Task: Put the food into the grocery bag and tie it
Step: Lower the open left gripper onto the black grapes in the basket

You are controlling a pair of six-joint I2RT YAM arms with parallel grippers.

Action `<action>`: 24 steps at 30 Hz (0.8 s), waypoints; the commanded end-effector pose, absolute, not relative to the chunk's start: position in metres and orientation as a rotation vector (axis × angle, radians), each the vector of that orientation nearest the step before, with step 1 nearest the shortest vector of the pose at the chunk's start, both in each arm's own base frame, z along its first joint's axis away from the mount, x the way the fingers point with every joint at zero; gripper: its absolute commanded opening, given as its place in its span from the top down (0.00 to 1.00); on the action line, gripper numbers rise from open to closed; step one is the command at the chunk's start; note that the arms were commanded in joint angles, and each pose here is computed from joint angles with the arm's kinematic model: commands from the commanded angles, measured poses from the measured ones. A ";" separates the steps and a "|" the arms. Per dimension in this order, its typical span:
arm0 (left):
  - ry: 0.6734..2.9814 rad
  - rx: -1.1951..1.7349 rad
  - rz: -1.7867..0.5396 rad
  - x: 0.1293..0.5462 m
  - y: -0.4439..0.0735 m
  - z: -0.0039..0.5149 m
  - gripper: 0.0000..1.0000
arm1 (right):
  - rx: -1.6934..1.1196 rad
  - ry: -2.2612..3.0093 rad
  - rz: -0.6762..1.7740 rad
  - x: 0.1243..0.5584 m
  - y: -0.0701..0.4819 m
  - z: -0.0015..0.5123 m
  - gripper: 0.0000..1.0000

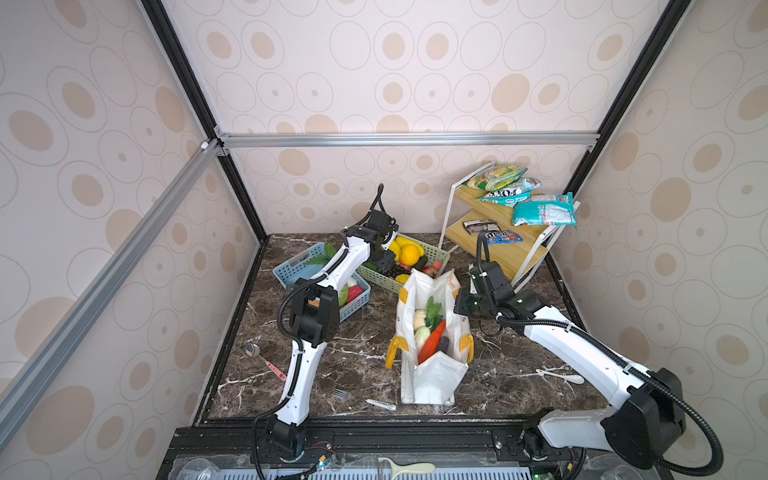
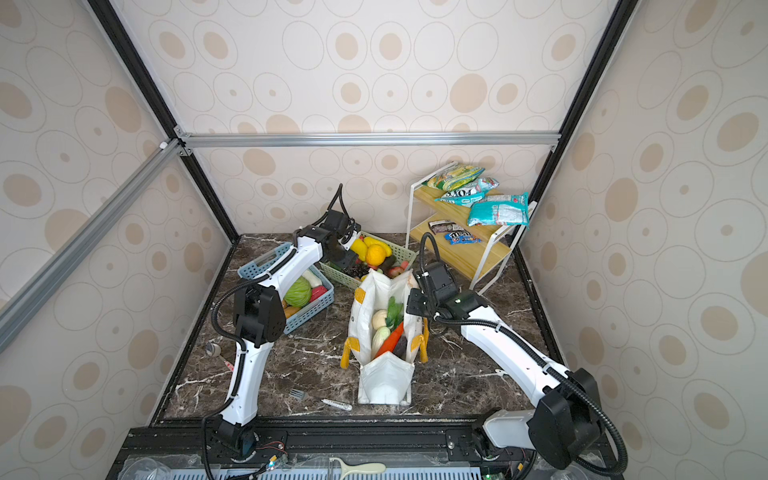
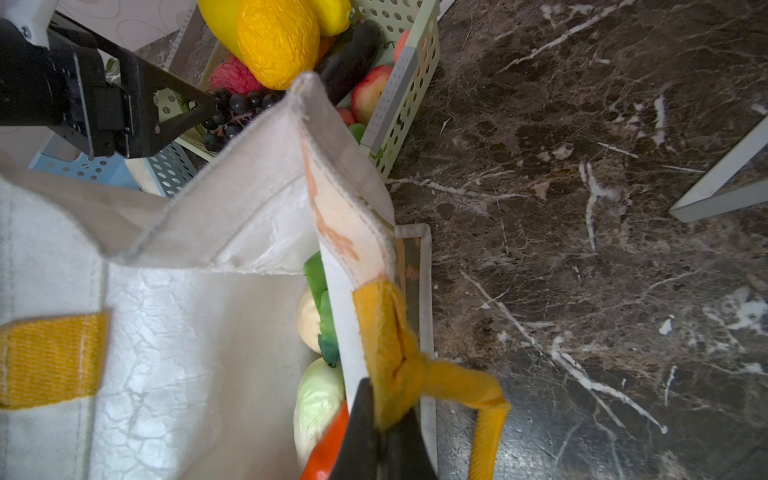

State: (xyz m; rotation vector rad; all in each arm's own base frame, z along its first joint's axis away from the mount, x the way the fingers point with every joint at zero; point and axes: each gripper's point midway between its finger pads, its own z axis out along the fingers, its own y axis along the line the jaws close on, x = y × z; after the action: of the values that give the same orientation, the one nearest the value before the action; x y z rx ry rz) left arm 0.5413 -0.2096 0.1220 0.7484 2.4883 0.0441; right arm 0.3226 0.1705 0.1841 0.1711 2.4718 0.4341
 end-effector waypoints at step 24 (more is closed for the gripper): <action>2.429 0.656 -0.026 0.554 -0.213 0.144 0.73 | 0.178 2.499 0.411 0.313 0.164 0.181 1.00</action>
State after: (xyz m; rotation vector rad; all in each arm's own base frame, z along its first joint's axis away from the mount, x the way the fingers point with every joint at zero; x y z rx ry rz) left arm 0.5504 -0.2154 0.0966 0.7106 2.5105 0.0054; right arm 0.3221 0.1706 0.1849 0.1709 2.4706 0.4371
